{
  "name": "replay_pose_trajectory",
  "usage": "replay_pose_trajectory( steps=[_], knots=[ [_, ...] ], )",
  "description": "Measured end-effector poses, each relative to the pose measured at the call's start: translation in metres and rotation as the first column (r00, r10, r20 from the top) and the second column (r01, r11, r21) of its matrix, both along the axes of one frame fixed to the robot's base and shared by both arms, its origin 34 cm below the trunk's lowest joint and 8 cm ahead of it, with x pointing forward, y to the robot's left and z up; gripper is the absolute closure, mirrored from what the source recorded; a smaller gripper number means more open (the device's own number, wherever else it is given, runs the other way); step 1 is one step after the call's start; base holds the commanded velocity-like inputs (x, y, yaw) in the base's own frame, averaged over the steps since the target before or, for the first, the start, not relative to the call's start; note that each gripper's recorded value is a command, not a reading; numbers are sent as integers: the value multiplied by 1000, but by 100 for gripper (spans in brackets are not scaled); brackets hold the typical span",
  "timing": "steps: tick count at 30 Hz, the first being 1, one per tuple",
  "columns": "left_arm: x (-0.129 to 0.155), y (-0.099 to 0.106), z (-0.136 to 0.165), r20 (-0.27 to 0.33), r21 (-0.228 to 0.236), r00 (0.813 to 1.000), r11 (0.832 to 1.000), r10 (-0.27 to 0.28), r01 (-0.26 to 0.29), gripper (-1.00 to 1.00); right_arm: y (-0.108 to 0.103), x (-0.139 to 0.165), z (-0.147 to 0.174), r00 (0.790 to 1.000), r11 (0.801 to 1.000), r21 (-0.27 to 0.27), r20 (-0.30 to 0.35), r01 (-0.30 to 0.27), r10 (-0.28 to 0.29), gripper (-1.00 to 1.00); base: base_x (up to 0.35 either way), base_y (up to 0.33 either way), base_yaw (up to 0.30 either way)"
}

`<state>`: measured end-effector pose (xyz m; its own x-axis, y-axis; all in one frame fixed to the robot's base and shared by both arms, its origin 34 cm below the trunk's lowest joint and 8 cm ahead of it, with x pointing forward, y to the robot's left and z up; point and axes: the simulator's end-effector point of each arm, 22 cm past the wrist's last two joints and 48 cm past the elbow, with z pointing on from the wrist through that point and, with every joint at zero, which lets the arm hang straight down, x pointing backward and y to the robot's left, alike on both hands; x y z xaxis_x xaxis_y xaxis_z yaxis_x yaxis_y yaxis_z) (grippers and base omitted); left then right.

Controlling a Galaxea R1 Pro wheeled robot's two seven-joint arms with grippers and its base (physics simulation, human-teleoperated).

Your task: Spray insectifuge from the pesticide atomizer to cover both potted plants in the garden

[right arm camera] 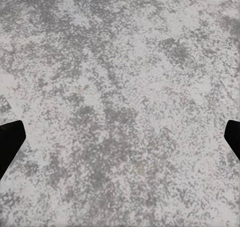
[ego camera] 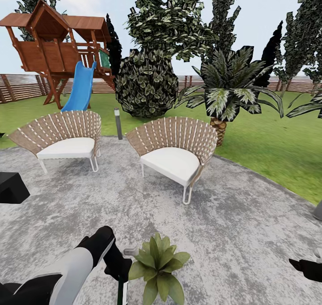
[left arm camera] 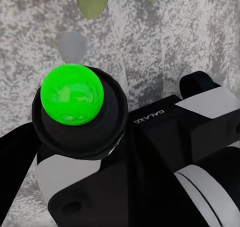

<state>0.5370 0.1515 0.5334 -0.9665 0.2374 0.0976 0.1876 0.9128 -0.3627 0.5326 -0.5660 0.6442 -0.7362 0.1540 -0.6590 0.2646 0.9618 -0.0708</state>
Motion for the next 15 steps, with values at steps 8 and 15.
replay_pose_trajectory(
  steps=[8, 15],
  knots=[
    [-2, -1, -2, -7, 0, 1000, 1000, -1, 1, 100, 0, 0, -2, 1000, 1000, 0, -5, 0, 0, -100, 171, 0, 0],
    [-4, -1, -7, -18, 0, 1000, 1000, -2, 2, 100, 0, -1, -7, 1000, 1000, 0, -16, -1, 1, -100, 12, 0, 0]
  ],
)
